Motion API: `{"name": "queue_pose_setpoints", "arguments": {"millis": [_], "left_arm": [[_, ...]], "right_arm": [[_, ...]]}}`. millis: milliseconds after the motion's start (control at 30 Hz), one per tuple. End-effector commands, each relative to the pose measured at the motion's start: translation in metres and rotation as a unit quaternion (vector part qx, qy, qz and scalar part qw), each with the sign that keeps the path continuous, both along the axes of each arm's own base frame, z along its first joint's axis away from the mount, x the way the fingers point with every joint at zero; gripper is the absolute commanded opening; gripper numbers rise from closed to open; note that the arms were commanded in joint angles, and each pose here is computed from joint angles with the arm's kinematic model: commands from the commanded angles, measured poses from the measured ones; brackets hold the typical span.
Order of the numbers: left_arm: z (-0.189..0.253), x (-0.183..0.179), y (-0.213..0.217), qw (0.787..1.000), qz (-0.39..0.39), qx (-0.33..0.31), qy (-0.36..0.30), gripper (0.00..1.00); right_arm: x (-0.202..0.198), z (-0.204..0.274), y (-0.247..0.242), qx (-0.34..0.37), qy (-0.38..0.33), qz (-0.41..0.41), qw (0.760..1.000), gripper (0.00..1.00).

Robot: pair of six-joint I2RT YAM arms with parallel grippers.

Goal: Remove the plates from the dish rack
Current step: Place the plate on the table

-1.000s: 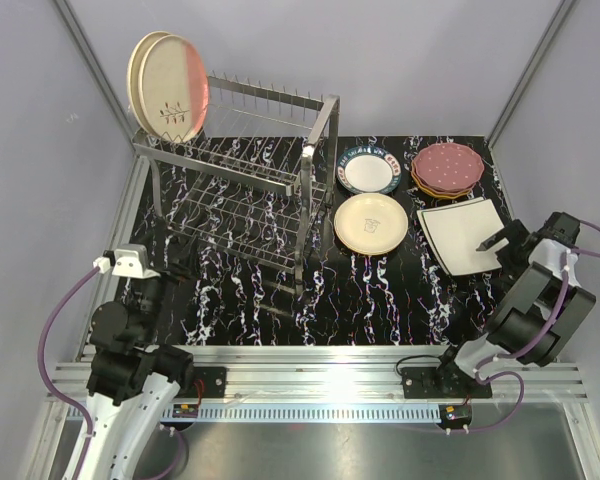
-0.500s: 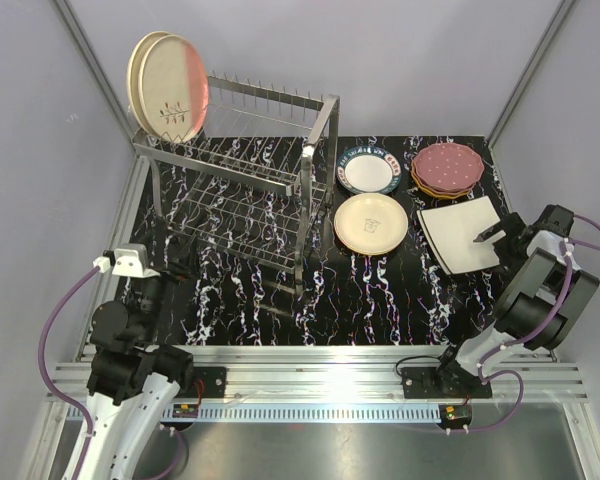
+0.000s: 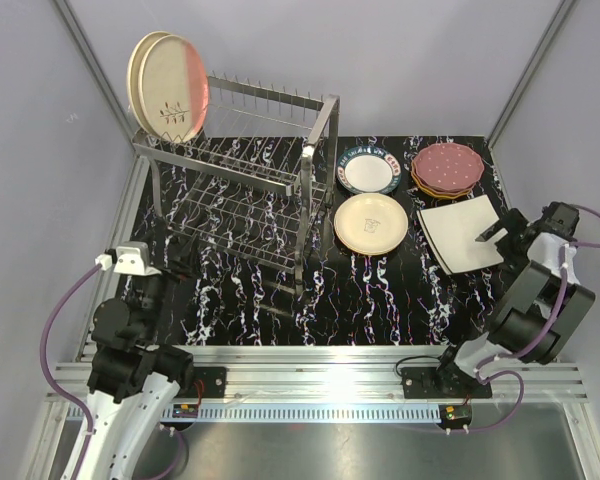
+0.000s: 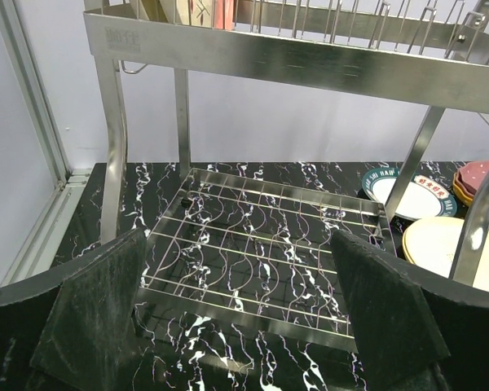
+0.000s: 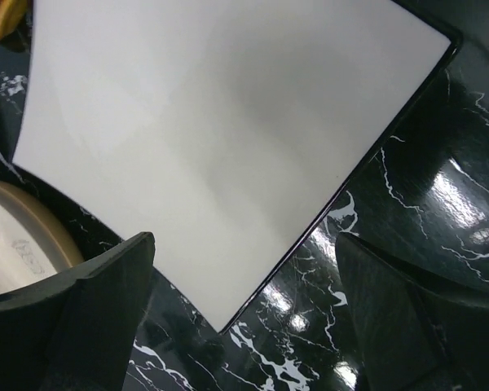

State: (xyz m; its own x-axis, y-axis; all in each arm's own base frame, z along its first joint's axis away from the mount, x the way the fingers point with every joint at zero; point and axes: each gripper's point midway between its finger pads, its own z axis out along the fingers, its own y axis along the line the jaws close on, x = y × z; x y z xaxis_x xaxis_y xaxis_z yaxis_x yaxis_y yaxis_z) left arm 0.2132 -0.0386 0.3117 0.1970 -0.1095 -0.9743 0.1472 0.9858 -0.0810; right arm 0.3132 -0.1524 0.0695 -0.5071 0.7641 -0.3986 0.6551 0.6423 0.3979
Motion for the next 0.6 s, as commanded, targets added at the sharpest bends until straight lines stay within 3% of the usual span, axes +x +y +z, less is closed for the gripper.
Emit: {"name": "queue_pose_setpoints", "arguments": {"millis": [0, 100, 200, 233, 400, 500, 567], "left_arm": [[0.013, 0.003, -0.003, 1.000, -0.004, -0.003, -0.020, 0.99], [0.017, 0.003, -0.006, 1.000, -0.013, -0.005, -0.015, 0.99], [0.021, 0.004, -0.008, 1.000, -0.018, -0.009, -0.006, 0.99], [0.029, 0.002, -0.008, 1.000, -0.020, -0.013, -0.010, 0.99], [0.033, 0.004, -0.006, 0.999, -0.011, -0.030, 0.036, 0.99], [0.044, 0.006, -0.005, 0.997, -0.002, -0.042, 0.061, 0.99], [0.055, 0.008, -0.003, 0.996, 0.006, -0.051, 0.080, 0.99]], "right_arm": [[-0.004, 0.049, 0.000, -0.071, -0.046, 0.041, 0.996, 1.00], [-0.008, 0.075, 0.014, -0.086, -0.078, 0.089, 0.989, 1.00], [-0.010, 0.104, 0.049, -0.075, -0.135, 0.212, 0.965, 1.00], [-0.015, 0.114, 0.073, -0.050, -0.168, 0.277, 0.945, 1.00], [-0.026, 0.162, 0.144, -0.047, -0.267, 0.423, 0.864, 1.00], [-0.030, 0.177, 0.184, -0.054, -0.299, 0.483, 0.821, 1.00], [-0.032, 0.181, 0.199, -0.050, -0.309, 0.502, 0.807, 1.00]]}}
